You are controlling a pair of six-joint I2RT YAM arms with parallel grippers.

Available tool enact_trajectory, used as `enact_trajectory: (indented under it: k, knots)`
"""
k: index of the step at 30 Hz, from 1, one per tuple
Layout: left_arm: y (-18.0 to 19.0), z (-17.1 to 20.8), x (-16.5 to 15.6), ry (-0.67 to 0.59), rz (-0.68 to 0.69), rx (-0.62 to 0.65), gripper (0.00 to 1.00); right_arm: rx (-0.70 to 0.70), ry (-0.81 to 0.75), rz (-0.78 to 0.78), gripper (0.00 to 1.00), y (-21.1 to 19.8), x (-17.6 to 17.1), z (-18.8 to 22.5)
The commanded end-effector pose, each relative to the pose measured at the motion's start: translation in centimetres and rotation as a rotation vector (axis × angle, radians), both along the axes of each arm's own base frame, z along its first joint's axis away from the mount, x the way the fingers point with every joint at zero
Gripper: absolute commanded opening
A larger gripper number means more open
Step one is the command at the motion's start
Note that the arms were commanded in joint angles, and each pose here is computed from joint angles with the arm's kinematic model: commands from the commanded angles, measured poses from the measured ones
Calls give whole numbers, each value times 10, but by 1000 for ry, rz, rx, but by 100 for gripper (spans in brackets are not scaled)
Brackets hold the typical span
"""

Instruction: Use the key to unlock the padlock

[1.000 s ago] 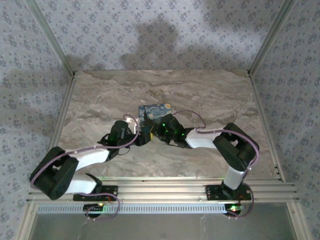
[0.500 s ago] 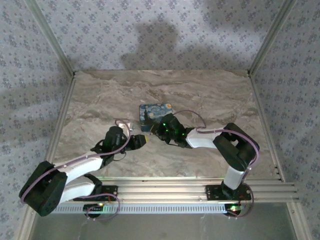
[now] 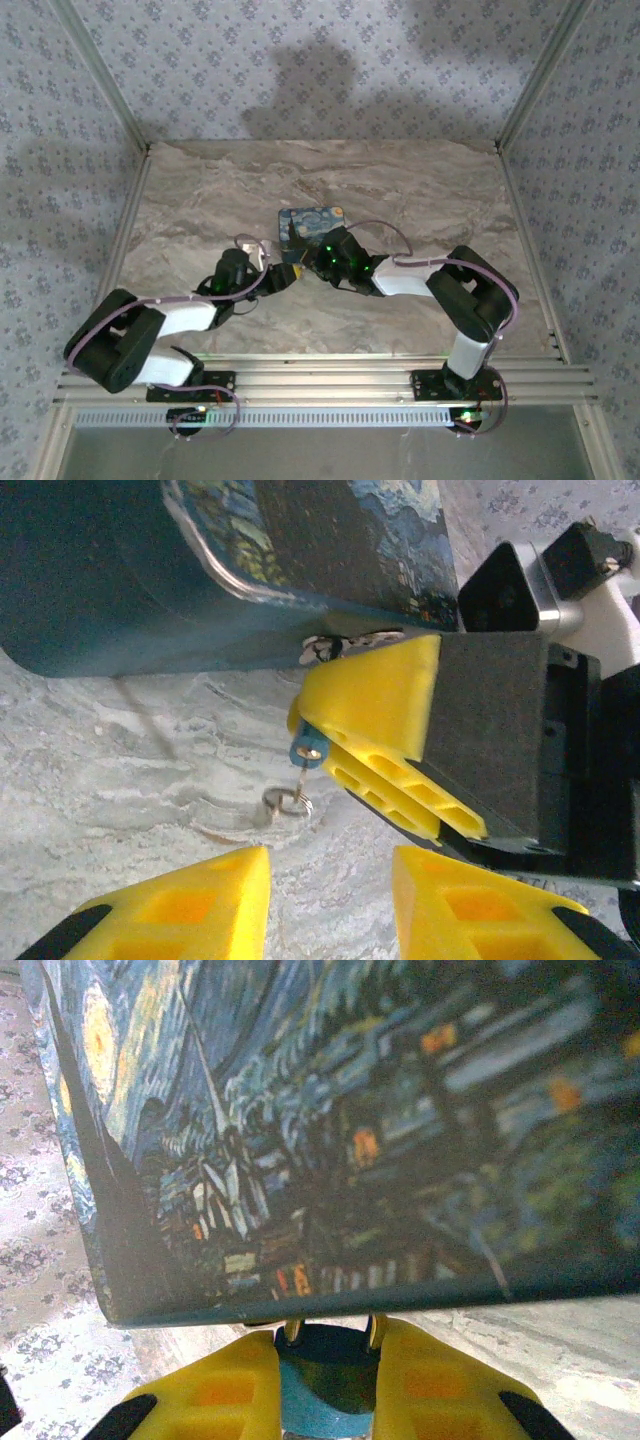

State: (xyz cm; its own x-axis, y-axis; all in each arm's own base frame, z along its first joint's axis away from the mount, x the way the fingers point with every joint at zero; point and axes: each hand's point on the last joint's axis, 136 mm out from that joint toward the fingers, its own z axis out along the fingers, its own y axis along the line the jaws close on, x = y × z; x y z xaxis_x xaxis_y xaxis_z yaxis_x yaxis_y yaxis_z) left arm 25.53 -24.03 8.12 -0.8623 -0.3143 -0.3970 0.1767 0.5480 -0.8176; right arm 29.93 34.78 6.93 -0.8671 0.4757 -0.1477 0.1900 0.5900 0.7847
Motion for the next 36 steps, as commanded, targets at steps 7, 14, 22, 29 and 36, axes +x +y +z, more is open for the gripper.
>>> enact_trajectory:
  k: [7, 14, 22, 29, 36]
  knots:
    - [-6, 8, 16, -101, -23, -27, 33, 27, 59, 4, 0, 5, -5, 0]
    - [-14, 9, 22, -110, -40, -70, 31, 29, 66, 8, 0, 6, -5, -1]
    - [-17, 3, 25, -108, -50, -69, 30, 34, 69, 16, 0, 9, -5, 1]
    - [-23, 1, 28, -108, -67, -82, 22, 37, 70, 18, 0, 9, -5, 2]
    - [-37, -4, 23, -121, -115, -60, 0, 43, 82, 15, 0, 5, -9, 3]
